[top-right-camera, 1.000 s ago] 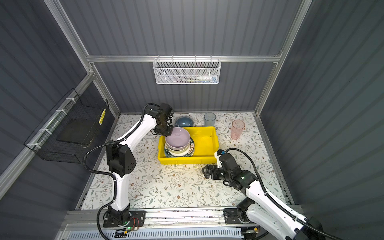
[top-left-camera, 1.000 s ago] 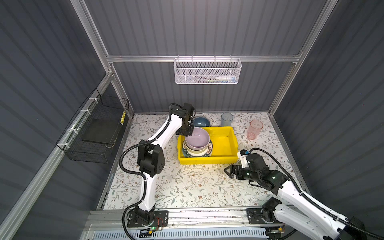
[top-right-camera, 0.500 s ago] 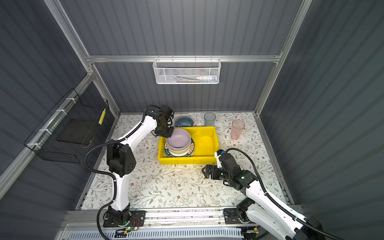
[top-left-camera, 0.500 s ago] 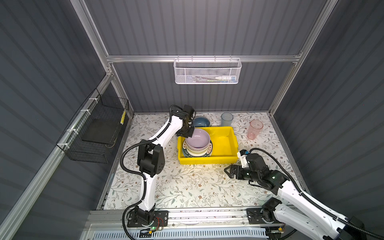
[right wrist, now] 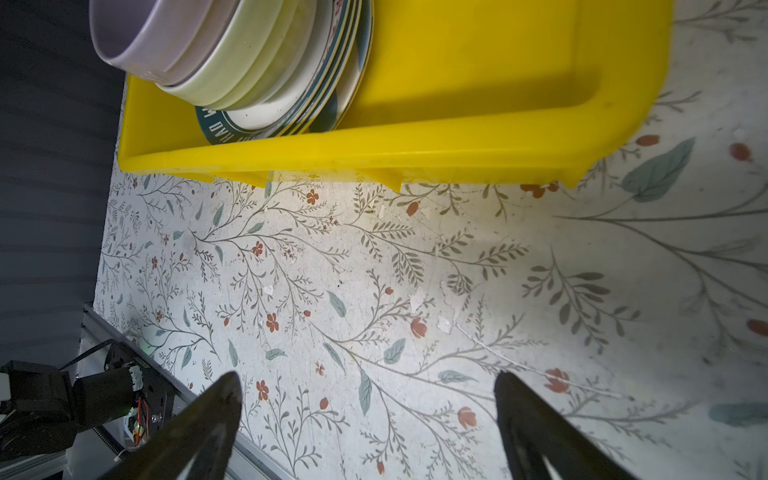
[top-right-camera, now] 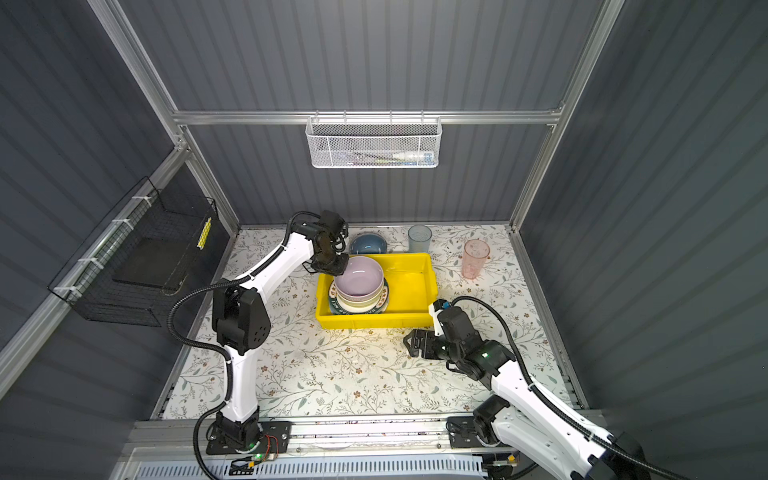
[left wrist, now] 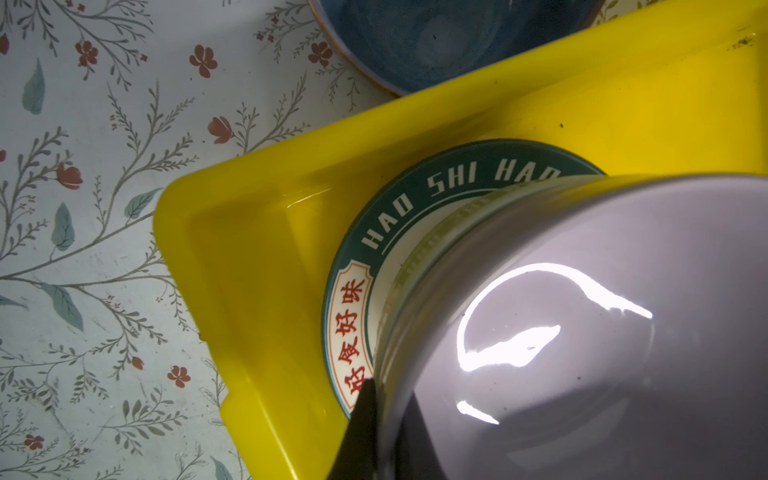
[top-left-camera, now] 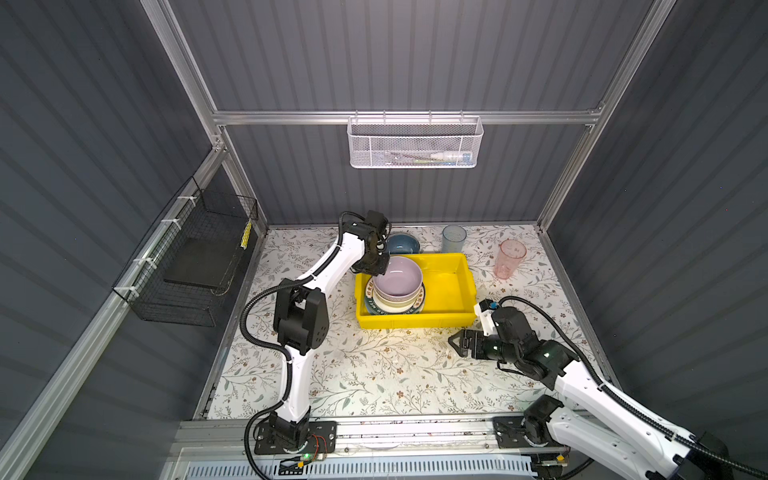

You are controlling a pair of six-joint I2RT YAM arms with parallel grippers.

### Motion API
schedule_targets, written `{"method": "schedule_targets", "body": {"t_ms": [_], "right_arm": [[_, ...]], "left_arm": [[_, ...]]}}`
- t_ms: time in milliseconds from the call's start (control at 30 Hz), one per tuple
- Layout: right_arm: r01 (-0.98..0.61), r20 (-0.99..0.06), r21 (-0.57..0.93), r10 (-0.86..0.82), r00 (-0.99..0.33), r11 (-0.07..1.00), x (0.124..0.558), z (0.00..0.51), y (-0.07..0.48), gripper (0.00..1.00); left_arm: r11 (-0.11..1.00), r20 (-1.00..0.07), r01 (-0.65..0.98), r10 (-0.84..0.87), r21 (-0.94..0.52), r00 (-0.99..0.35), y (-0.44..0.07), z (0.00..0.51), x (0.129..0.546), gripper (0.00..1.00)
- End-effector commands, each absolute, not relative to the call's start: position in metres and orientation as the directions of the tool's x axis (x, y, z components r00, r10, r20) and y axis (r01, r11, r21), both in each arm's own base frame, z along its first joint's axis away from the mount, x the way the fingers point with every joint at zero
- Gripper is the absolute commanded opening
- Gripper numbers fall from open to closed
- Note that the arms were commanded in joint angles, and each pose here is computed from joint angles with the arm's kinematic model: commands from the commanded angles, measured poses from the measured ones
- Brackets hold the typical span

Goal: Place the mixed dishes into the plastic bin
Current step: 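Lower the lilac bowl into the pale green bowl and open the left gripper, then withdraw the left gripper from the bin while the right moves toward the bin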

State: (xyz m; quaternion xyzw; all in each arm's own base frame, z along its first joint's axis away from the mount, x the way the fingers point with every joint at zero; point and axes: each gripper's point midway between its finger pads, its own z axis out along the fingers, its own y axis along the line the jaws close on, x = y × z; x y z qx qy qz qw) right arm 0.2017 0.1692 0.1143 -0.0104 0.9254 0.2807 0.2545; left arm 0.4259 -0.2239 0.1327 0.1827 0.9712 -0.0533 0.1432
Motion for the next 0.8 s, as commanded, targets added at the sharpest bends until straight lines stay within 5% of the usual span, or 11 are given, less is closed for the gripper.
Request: {"method": "schedule_targets", "body": {"t_ms": [0,567,767], "right_arm": [[-0.159,-0.471,0.517,0.125,-0.873,0.841,0.199,0.110,0.169,0.95],[-0.143,-0.501,0.500,0.151,-0.852,0.854,0.203,0.123,0.162,0.93],[-0.113,-0.521,0.471,0.172,-0.836,0.875,0.211,0.130,0.155,0.84]], "left_arm": [[0.929,-0.261,0.368,0.343,-0.050,-0.902,-0.221,0.128,0.415,0.17],[0.951,-0.508,0.263,0.149,-0.160,-0.849,-0.197,0.213,0.413,0.64],[0.974,-0.482,0.153,0.055,-0.168,-0.875,-0.155,0.197,0.392,0.65]]}}
